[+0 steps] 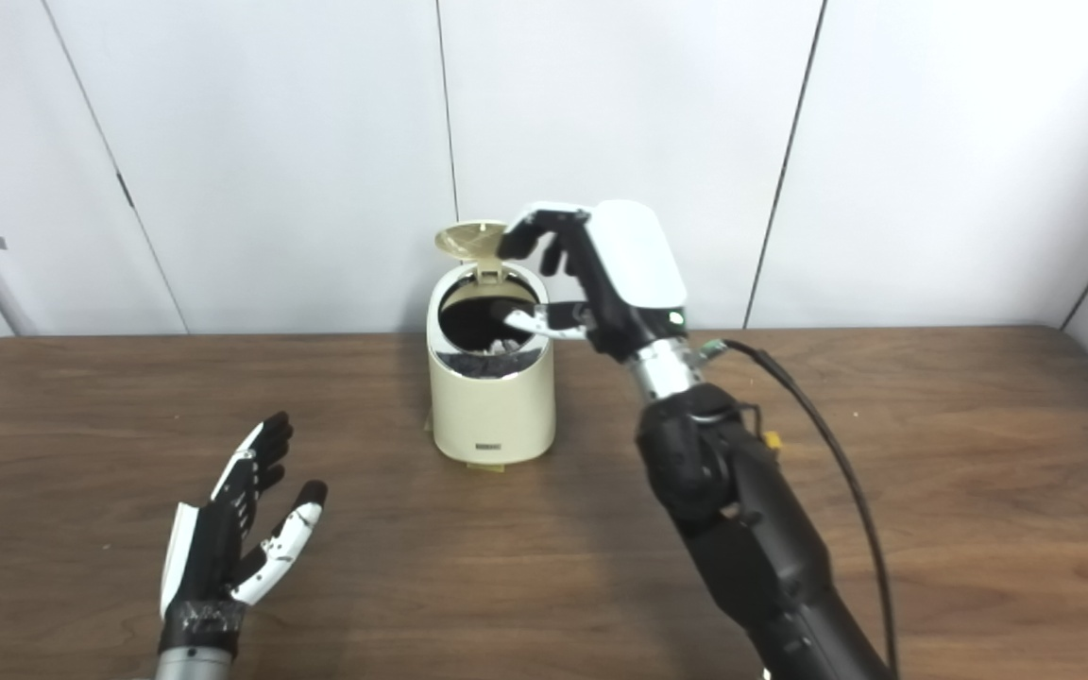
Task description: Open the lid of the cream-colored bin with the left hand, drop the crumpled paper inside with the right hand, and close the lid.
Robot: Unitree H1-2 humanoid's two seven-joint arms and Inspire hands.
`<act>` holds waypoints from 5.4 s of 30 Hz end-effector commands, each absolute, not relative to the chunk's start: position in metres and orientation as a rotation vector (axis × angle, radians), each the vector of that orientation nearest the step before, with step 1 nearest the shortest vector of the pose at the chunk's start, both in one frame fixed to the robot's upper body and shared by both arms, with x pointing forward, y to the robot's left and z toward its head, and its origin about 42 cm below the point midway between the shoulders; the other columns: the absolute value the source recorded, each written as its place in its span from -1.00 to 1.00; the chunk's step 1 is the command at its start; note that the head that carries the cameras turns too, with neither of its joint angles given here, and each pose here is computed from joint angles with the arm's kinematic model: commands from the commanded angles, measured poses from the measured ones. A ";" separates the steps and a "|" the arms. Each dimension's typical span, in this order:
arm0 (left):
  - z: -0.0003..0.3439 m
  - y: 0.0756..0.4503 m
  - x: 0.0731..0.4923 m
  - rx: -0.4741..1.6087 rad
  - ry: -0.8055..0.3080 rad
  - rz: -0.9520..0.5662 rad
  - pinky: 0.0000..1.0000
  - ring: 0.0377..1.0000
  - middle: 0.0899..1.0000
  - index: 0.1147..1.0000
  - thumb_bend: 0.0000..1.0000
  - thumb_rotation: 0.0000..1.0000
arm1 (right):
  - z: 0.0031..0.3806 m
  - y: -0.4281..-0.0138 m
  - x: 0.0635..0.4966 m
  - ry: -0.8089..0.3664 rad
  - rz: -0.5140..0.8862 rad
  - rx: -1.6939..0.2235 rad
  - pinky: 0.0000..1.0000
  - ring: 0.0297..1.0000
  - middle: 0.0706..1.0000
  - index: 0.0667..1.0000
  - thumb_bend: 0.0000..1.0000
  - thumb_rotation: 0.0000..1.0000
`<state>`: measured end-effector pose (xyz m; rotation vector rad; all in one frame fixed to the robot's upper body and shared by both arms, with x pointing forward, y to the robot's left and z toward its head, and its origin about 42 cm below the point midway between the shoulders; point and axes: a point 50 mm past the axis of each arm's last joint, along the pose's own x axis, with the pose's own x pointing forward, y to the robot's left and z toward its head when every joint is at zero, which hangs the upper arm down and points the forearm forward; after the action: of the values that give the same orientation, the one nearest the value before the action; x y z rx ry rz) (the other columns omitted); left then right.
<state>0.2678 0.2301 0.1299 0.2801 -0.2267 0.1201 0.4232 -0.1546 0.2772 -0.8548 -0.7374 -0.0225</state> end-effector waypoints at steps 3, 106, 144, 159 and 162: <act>0.140 0.231 0.277 0.318 -0.274 0.131 0.78 0.81 0.78 0.85 0.03 -0.01 | 0.295 -0.180 0.413 -0.810 -0.102 -0.852 -0.16 -0.24 -0.04 -0.09 0.00 -1.00; 0.287 0.151 0.432 1.457 -0.453 -0.402 0.64 0.89 0.79 0.41 0.32 0.78 | 0.140 -0.227 0.324 -0.027 -0.065 0.076 0.96 0.94 0.81 0.94 0.34 0.94; 0.254 0.255 0.351 0.670 -0.342 -0.122 0.89 1.00 1.00 1.00 0.12 0.52 | 0.146 -0.217 0.324 -0.008 -0.029 0.050 1.00 0.95 0.84 0.89 0.27 0.95; 0.177 0.300 0.295 0.278 -0.132 0.069 1.00 1.00 1.00 1.00 0.05 0.77 | 0.146 -0.221 0.324 -0.008 -0.019 0.077 1.00 0.94 0.85 0.89 0.27 0.88; 0.161 0.296 0.289 0.071 -0.120 0.037 1.00 1.00 1.00 1.00 -0.09 0.76 | 0.146 -0.222 0.323 -0.026 -0.010 0.050 1.00 0.93 0.85 0.88 0.26 0.89</act>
<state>0.2828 0.2964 0.1502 0.1432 -0.0438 0.0504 0.3182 -0.2220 0.1329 0.0677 0.0403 -0.0354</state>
